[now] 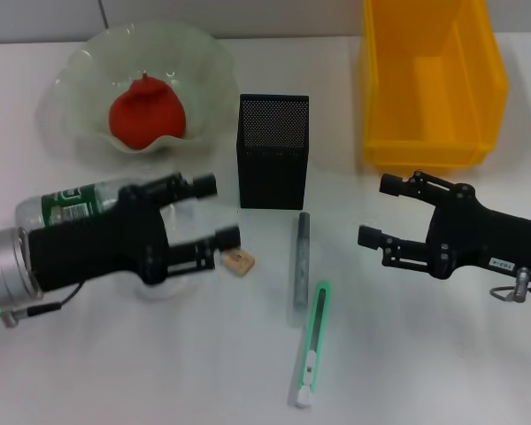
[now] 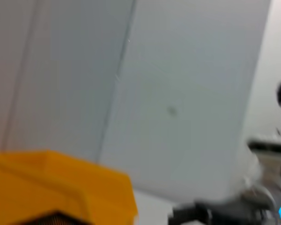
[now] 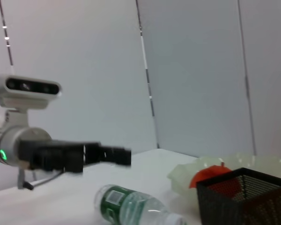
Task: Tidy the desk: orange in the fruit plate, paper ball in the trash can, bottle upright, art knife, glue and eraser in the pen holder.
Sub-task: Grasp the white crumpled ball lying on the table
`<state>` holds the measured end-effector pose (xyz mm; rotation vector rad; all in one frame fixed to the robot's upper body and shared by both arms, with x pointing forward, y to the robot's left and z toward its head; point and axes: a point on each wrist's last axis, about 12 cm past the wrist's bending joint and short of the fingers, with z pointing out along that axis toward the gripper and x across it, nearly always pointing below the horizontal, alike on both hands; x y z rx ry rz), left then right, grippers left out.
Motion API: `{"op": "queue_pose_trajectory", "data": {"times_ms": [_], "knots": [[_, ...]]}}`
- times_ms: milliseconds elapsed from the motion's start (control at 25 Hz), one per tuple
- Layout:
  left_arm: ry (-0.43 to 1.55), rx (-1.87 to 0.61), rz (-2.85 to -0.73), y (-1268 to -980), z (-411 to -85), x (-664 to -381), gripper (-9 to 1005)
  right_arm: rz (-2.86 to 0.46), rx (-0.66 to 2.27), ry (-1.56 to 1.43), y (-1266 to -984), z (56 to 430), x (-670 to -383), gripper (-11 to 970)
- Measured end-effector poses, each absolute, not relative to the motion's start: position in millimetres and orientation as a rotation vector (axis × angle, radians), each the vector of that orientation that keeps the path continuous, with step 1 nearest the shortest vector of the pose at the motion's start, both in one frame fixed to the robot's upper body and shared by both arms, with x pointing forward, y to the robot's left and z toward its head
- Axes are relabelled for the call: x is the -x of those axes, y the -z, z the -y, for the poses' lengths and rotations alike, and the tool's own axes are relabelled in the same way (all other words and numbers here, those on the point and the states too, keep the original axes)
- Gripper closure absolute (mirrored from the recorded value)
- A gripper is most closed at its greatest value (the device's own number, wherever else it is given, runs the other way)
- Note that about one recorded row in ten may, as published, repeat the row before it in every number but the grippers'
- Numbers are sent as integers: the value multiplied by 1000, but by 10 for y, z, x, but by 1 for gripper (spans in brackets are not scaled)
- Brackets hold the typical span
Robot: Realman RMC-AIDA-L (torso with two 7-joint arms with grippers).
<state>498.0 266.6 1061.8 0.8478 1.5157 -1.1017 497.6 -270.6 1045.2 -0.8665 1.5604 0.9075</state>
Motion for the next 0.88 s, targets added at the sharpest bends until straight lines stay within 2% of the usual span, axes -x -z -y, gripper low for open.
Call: {"op": "queue_pose_trajectory", "data": {"times_ms": [520,880], "knots": [[1062,-1011,-1586,-10578,-2835,-4918,209,-1620,1060,-1028,-10630,2648,-5103,148],[931,-1095,-1687,-10560,-3112,-4953,210,-1661,1096,-1033,-10653,2637,-5155,149]]}}
